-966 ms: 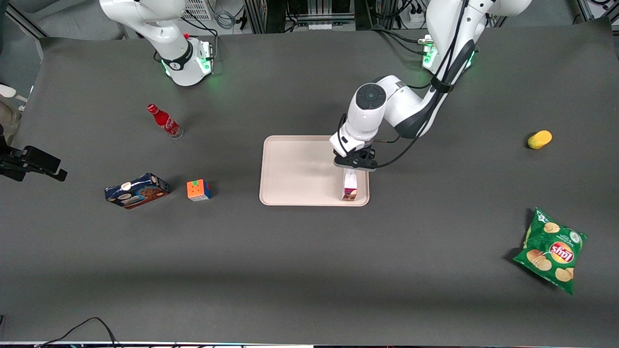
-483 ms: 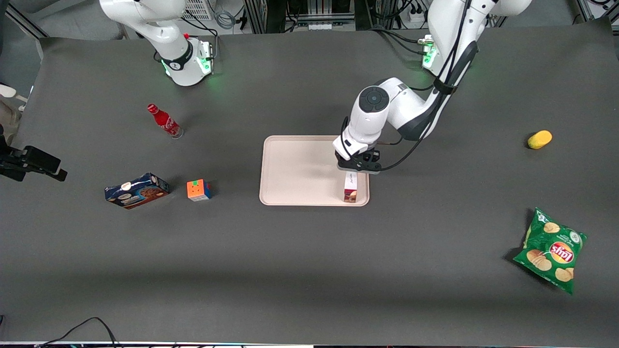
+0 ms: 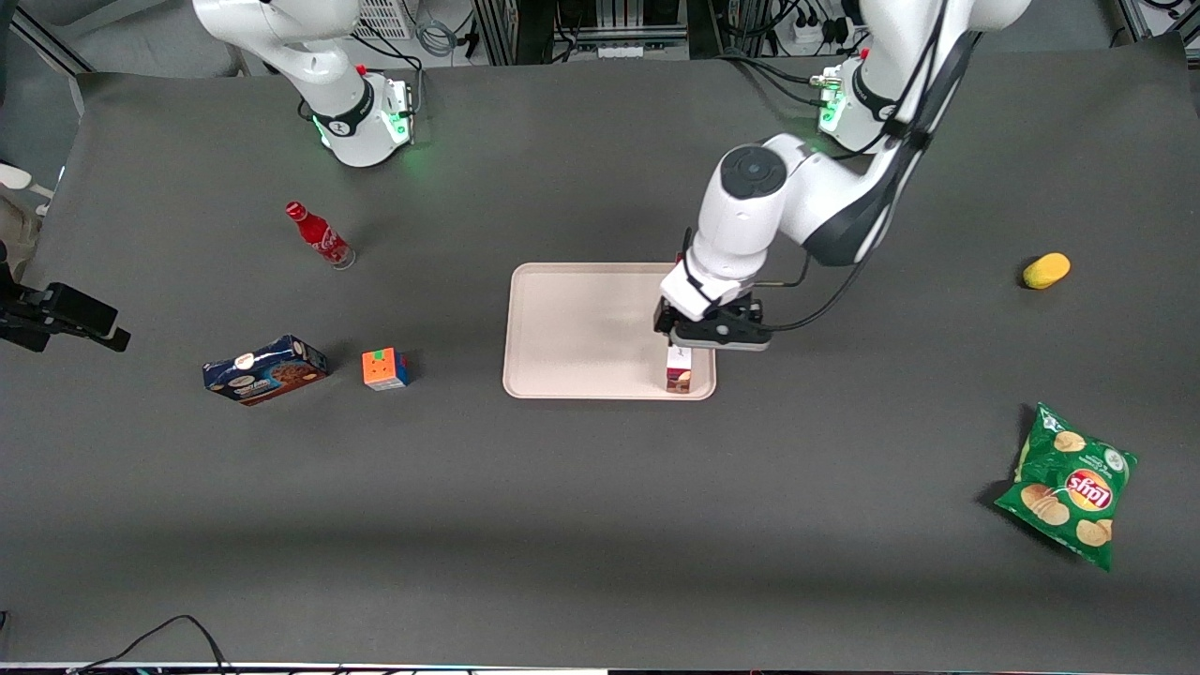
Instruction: Place red cookie box on tray
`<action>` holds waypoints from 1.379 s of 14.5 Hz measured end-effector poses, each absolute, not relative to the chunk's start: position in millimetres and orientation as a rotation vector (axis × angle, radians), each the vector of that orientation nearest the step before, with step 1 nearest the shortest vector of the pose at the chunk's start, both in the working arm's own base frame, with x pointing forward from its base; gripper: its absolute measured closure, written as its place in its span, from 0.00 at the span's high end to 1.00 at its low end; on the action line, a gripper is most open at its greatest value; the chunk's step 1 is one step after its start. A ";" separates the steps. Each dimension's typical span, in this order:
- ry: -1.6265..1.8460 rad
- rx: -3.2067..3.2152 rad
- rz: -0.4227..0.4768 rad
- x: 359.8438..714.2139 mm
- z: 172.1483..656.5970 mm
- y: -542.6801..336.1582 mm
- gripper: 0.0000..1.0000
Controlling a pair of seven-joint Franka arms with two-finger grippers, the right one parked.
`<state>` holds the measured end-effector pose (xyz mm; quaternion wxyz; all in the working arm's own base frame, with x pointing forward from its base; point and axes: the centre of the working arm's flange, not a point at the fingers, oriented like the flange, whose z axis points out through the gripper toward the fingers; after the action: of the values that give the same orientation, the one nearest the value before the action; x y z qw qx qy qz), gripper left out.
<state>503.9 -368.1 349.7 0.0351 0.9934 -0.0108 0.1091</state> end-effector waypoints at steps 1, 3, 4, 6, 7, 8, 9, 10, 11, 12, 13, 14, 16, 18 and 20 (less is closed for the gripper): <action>0.007 3.055 0.363 512.4 375.1 -358.6 1.00; 0.062 3.055 0.389 525.3 422.5 -331.1 1.00; 0.056 3.056 0.374 531.9 441.5 -312.0 1.00; 0.000 3.066 0.301 548.8 475.5 -262.2 1.00; -0.037 3.081 0.257 557.7 490.0 -234.8 1.00; -0.061 3.096 0.218 565.5 504.7 -208.3 1.00; -0.067 3.109 0.187 571.1 519.0 -185.0 1.00; -0.065 3.119 0.166 574.5 533.7 -162.8 1.00; -0.052 3.125 0.156 574.7 551.0 -139.6 1.00; -0.030 3.127 0.156 572.0 565.1 -122.5 1.00; 0.003 3.126 0.157 566.4 579.9 -105.4 1.00; 0.029 3.125 0.157 559.0 594.1 -90.8 1.00; 0.062 3.115 0.185 543.1 621.7 -70.6 1.00; 0.055 3.106 0.230 530.9 643.0 -56.0 1.00; 0.027 3.104 0.247 526.9 650.7 -40.4 1.00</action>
<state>526.9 -40.4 650.7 0.0139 0.9967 0.0087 0.0794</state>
